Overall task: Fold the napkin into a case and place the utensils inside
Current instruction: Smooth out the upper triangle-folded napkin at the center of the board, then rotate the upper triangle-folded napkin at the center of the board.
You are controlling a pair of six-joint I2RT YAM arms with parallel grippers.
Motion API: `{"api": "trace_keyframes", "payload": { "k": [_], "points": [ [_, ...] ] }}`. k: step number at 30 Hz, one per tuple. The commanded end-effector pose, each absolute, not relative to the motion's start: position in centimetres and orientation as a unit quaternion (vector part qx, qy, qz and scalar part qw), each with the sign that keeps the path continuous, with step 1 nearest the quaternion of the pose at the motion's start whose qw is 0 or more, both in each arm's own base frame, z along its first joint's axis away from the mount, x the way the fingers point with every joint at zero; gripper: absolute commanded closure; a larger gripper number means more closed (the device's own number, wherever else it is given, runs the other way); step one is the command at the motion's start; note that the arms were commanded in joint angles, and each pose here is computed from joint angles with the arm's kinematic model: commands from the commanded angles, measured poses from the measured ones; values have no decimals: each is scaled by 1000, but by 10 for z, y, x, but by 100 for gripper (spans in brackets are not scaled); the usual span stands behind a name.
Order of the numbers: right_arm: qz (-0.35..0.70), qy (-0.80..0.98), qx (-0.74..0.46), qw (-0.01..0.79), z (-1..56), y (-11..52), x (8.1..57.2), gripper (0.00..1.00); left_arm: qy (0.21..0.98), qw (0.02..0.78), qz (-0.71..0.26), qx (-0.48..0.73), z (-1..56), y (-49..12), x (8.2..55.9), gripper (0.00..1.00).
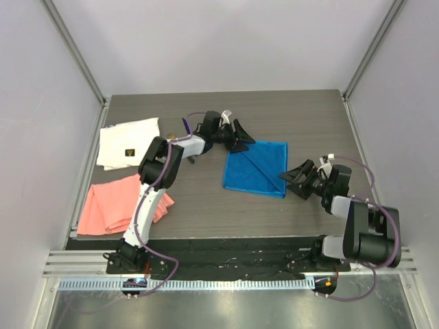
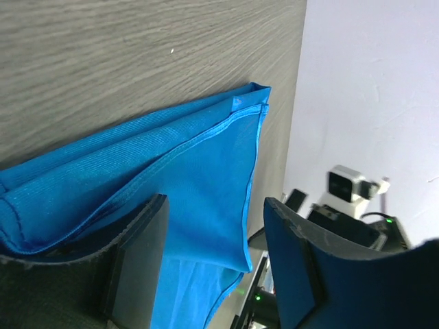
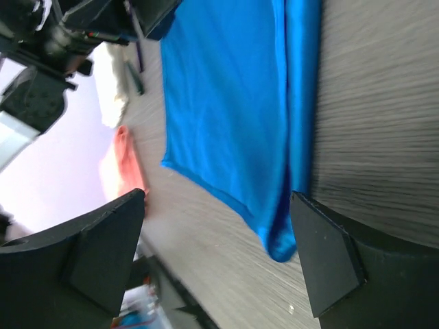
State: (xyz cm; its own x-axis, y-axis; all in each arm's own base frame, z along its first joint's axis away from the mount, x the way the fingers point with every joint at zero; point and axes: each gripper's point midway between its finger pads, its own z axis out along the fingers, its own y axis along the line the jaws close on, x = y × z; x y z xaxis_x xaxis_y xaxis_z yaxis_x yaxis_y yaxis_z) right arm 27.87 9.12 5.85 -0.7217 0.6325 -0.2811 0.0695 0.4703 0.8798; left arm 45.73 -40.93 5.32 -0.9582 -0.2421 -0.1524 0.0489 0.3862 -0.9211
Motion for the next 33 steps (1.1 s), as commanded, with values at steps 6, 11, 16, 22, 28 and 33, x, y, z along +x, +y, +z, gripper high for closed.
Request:
{"api": "trace_keyframes", "payload": {
  "k": [6,11,16,22,28,33],
  "points": [
    [364,849,165,346,104,74,292,3,821,162,-547,-22,115,-414,461,24],
    [347,866,90,349,129,111,304,0,827,195,-526,-1,165,-395,443,20],
    [362,862,62,350,150,146,308,4,870,189,-456,-11,135,-358,404,30],
    [377,873,81,298,117,175,301,14,900,160,-406,10,84,-343,369,58],
    [378,874,115,282,96,174,291,46,939,158,-301,50,38,-336,351,76],
    [379,881,113,261,69,179,282,92,955,169,-236,56,20,-323,345,79]
  ]
}}
